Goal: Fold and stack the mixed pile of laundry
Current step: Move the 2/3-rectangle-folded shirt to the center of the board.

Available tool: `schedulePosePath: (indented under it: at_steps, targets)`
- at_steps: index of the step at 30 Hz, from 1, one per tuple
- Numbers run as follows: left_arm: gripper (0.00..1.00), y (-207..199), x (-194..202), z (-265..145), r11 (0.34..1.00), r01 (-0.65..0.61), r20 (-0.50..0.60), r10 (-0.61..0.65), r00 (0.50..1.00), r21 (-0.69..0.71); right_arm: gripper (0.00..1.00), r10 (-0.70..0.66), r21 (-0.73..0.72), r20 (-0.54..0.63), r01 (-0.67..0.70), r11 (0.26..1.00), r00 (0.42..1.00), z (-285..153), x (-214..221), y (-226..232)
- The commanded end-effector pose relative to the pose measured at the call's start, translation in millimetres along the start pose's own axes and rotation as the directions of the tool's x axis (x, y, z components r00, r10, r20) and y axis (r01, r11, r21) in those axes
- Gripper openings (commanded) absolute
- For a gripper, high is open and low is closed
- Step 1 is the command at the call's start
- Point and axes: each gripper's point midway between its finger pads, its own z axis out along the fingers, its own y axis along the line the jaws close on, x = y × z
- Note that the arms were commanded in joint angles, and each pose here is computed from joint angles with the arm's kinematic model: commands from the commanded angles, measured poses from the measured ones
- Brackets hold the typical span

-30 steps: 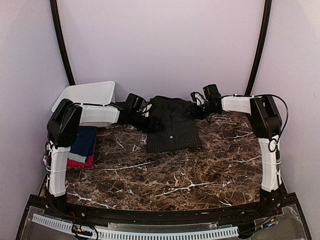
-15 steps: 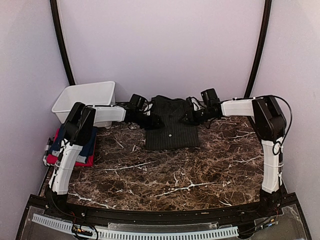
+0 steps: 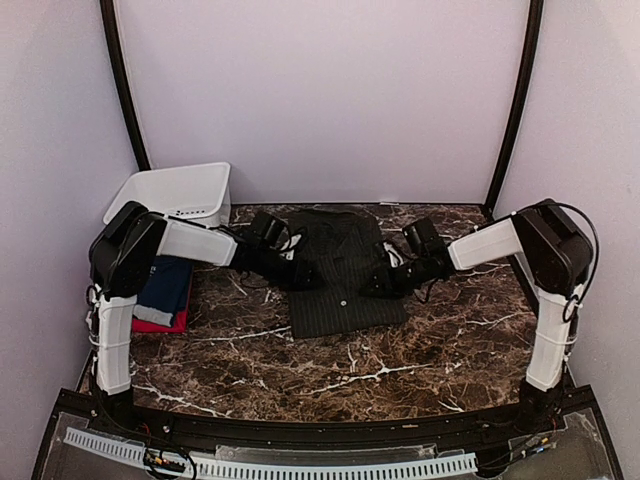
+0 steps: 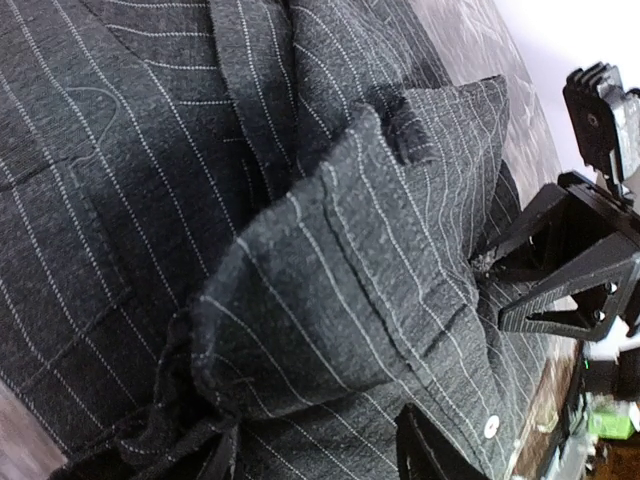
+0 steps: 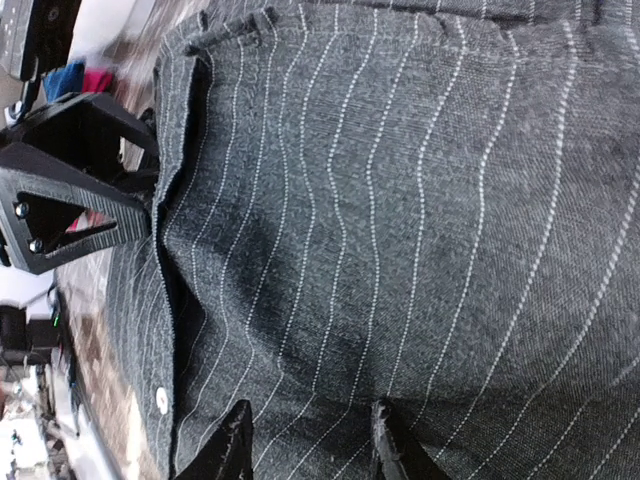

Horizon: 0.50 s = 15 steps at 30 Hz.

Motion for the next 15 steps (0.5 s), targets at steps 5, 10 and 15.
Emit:
schedulePosePath:
  at_steps: [5,10,15]
  targets:
    - [0.53,-11.0,100.1,-42.0,0.997,0.058,-0.113,-0.064,0.991,-0.057,0.42,0.101,0.026,-0.162,-0.098,0.995,0.982,-21.2,132.7,28.4]
    - [0.64,-44.8,78.6,-101.1,0.992,-0.091,0.010,0.092,0.996,-0.092,0.43,-0.008,-0.015,-0.097,0.007,1.000,0.995,-64.3,113.0,67.2]
    - [0.71,-82.9,61.9,-156.7,0.927,-0.299,0.210,0.346,0.914,-0.224,0.43,-0.169,-0.088,0.020,0.170,0.981,0.985,-95.8,52.1,124.1]
